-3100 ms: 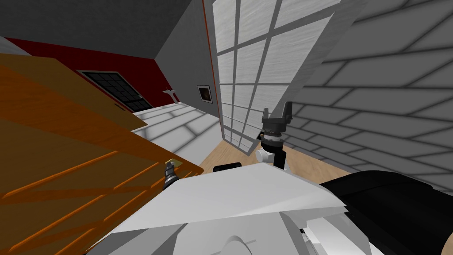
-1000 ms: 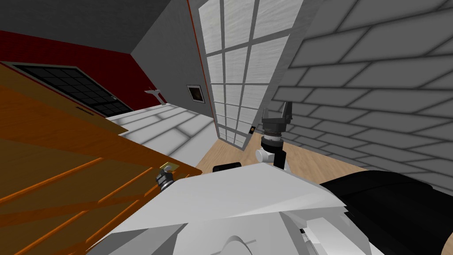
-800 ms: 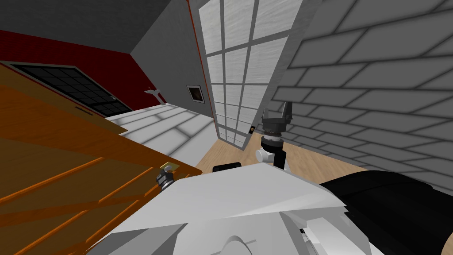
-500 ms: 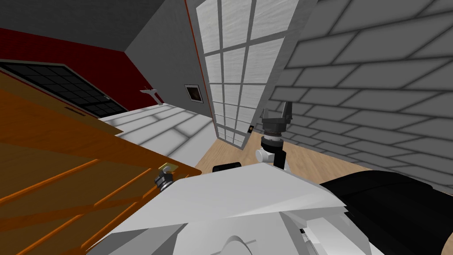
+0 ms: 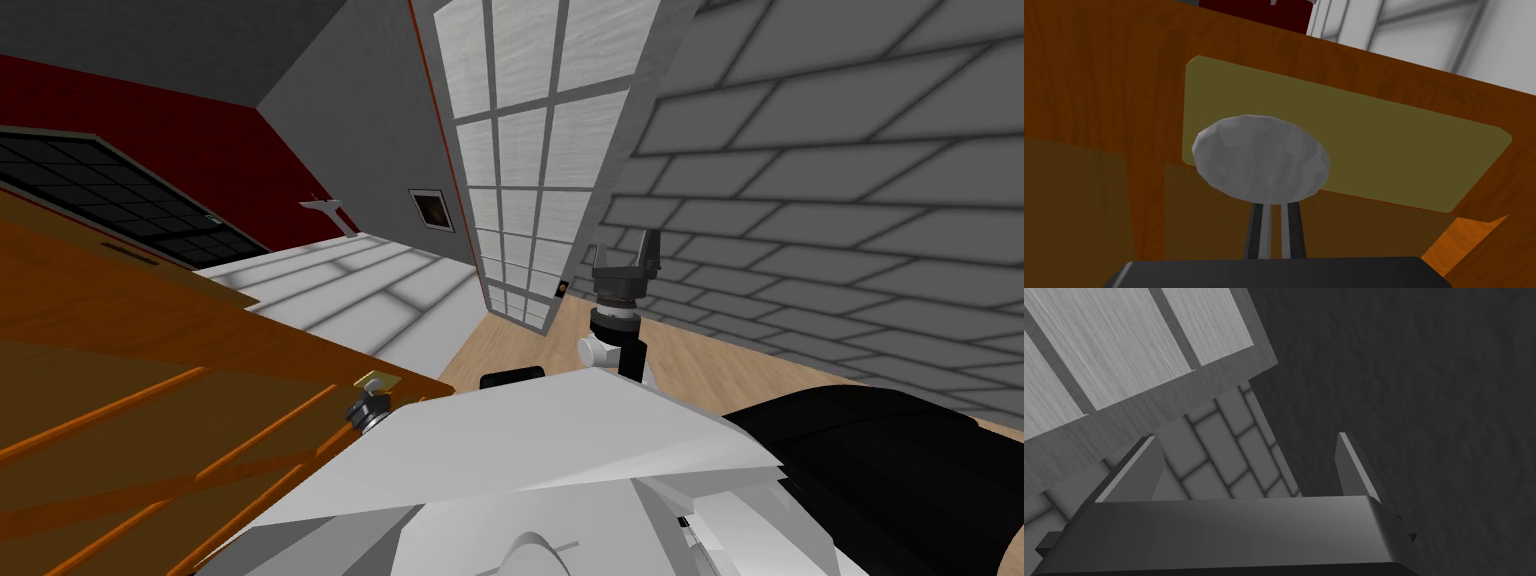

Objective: Pull the door open

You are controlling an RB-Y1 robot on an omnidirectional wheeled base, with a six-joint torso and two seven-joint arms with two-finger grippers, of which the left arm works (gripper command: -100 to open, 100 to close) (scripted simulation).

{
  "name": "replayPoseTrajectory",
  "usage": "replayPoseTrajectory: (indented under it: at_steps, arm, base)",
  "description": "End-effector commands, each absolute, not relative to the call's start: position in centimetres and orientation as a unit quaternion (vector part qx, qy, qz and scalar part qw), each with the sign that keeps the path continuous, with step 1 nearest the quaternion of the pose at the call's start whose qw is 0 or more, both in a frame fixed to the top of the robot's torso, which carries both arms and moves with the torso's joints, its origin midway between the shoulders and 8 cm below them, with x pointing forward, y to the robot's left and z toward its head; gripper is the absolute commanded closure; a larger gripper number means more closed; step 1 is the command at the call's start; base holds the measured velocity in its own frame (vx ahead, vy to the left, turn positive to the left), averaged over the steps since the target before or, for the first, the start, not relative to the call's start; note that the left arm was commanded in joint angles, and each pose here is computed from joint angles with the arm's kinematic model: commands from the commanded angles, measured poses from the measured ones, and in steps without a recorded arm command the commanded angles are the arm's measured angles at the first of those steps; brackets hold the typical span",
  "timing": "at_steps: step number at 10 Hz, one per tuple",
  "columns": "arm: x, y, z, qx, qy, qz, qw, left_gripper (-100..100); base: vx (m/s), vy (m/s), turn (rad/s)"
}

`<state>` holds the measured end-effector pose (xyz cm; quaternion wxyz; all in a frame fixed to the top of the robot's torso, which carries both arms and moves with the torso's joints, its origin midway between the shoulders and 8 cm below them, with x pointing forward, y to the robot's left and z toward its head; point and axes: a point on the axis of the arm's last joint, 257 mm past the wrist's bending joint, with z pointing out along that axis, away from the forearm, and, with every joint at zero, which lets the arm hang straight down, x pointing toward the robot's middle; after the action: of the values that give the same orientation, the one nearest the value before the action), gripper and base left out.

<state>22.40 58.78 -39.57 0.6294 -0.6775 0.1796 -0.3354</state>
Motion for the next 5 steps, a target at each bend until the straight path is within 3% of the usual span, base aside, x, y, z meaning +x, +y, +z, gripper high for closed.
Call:
replayPoseTrajectory:
  at_steps: [1, 2, 5]
  arm:
    - [23.43, 58.44, -38.93, -0.675, 0.154, -0.364, 0.623, 100]
    - [22.63, 58.70, -39.59, -0.686, 0.147, -0.360, 0.616, -100]
    - [23.56, 58.16, -39.65, -0.692, 0.113, -0.390, 0.597, -100]
  base:
    - [-0.056, -0.005, -0.112]
    - [-0.062, 0.006, 0.011]
    - [-0.076, -0.040, -0.013]
